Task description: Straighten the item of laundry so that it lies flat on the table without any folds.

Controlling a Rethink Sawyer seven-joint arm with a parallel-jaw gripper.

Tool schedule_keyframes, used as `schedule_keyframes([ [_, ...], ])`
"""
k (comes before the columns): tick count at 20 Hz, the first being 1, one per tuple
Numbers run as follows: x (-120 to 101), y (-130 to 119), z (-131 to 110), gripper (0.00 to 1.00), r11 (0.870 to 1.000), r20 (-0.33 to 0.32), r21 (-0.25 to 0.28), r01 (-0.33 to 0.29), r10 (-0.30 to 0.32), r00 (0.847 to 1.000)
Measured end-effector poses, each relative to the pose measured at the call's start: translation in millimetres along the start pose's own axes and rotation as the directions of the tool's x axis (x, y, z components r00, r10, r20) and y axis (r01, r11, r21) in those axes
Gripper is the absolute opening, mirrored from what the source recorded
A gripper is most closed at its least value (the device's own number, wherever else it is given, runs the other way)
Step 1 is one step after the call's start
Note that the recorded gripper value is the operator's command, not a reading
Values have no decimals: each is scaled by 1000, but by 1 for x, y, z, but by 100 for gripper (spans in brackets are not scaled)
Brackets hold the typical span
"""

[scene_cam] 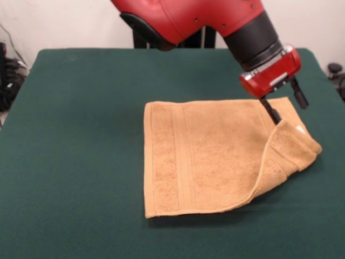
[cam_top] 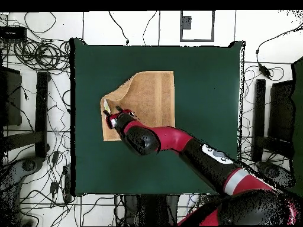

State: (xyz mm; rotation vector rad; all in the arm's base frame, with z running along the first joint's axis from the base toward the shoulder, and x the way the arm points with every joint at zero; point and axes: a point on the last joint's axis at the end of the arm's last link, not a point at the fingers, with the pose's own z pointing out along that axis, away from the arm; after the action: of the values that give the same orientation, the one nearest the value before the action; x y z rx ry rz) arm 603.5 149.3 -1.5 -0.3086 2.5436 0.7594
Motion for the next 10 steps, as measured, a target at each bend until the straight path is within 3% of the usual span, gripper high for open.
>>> schedule_keyframes([
  [10, 0, 2, 5, 100, 998, -8, 28, 50, -50, 999],
])
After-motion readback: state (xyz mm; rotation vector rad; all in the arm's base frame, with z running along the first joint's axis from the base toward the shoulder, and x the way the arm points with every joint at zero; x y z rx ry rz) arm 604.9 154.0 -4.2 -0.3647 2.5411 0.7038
